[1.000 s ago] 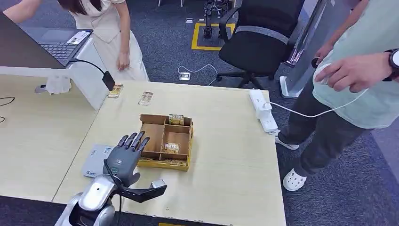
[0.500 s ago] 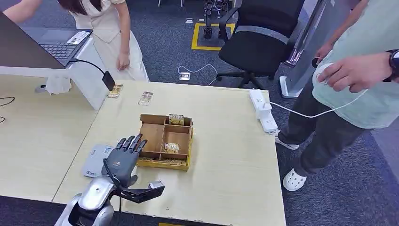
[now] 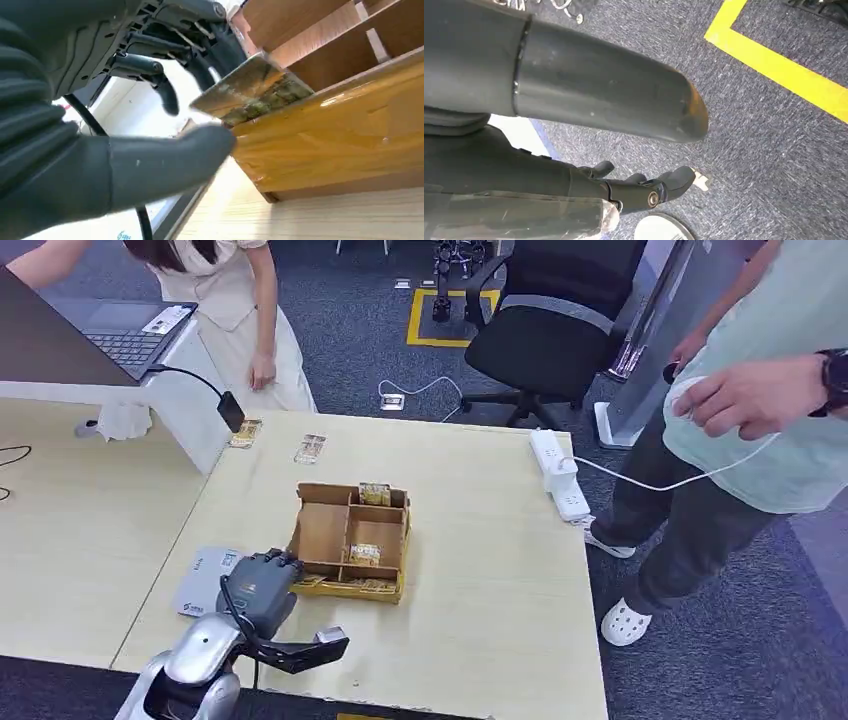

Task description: Pass the card to the sensor for recognition and then transmit it.

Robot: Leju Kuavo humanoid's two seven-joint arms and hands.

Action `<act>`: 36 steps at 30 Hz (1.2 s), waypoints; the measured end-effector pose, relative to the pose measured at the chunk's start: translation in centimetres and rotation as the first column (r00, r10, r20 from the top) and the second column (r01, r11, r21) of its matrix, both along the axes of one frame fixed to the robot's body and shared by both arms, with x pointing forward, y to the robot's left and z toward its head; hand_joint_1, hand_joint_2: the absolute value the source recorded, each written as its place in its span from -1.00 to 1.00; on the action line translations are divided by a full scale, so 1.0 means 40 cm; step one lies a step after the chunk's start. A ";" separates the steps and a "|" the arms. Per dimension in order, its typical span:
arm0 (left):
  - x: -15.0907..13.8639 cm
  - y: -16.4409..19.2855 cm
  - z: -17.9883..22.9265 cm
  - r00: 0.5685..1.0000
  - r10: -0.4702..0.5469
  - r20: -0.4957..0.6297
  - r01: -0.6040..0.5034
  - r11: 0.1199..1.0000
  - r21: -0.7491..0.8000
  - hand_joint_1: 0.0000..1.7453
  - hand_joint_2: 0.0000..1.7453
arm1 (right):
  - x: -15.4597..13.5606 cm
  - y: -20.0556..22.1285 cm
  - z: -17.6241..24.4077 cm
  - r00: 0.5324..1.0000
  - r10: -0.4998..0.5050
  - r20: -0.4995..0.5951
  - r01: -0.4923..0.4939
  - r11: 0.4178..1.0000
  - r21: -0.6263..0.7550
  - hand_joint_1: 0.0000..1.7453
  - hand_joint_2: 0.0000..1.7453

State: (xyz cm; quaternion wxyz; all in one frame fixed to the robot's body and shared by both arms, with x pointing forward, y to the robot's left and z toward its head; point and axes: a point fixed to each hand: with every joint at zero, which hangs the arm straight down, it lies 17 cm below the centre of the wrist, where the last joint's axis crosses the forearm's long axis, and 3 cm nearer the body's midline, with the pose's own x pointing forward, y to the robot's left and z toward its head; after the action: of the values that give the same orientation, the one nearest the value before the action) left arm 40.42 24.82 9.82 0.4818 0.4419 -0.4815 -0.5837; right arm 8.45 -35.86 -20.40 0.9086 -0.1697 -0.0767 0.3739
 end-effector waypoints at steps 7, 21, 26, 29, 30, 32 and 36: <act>0.000 0.001 -0.005 1.000 -0.001 -0.007 0.001 1.000 -0.009 1.00 1.00 | -0.004 -0.002 0.001 1.000 -0.002 -0.010 0.002 1.000 -0.001 -1.00 -1.00; 0.000 -0.001 -0.008 1.000 -0.004 -0.010 0.004 1.000 -0.016 1.00 1.00 | -0.003 -0.005 0.003 1.000 -0.003 -0.010 0.003 1.000 -0.004 -1.00 -1.00; 0.004 -0.017 0.011 1.000 -0.020 0.019 0.022 0.996 -0.085 1.00 1.00 | -0.004 -0.006 0.004 1.000 -0.005 -0.013 0.005 1.000 -0.007 -1.00 -1.00; 0.027 -0.021 0.068 0.998 -0.017 0.068 0.028 0.986 -0.165 1.00 1.00 | -0.004 -0.007 0.004 1.000 -0.006 -0.014 0.005 1.000 -0.008 -1.00 -1.00; 0.032 -0.020 0.081 0.997 -0.016 0.078 0.029 0.985 -0.171 1.00 1.00 | -0.005 -0.007 0.004 1.000 -0.006 -0.014 0.006 1.000 -0.009 -1.00 -1.00; 0.036 -0.021 0.095 0.996 -0.014 0.090 0.030 0.983 -0.183 1.00 1.00 | -0.005 -0.007 0.004 1.000 -0.006 -0.015 0.006 1.000 -0.009 -1.00 -1.00; 0.060 -0.020 0.196 0.979 0.001 0.204 0.057 0.960 -0.276 1.00 1.00 | -0.004 -0.007 0.004 1.000 -0.005 -0.014 0.005 1.000 -0.011 -1.00 -1.00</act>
State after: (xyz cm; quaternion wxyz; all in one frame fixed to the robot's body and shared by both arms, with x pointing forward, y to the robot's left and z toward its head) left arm 42.82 24.02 17.67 0.4796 0.4194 -0.6121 -0.4685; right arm 8.28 -36.15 -20.25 0.9091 -0.1721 -0.0681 0.3731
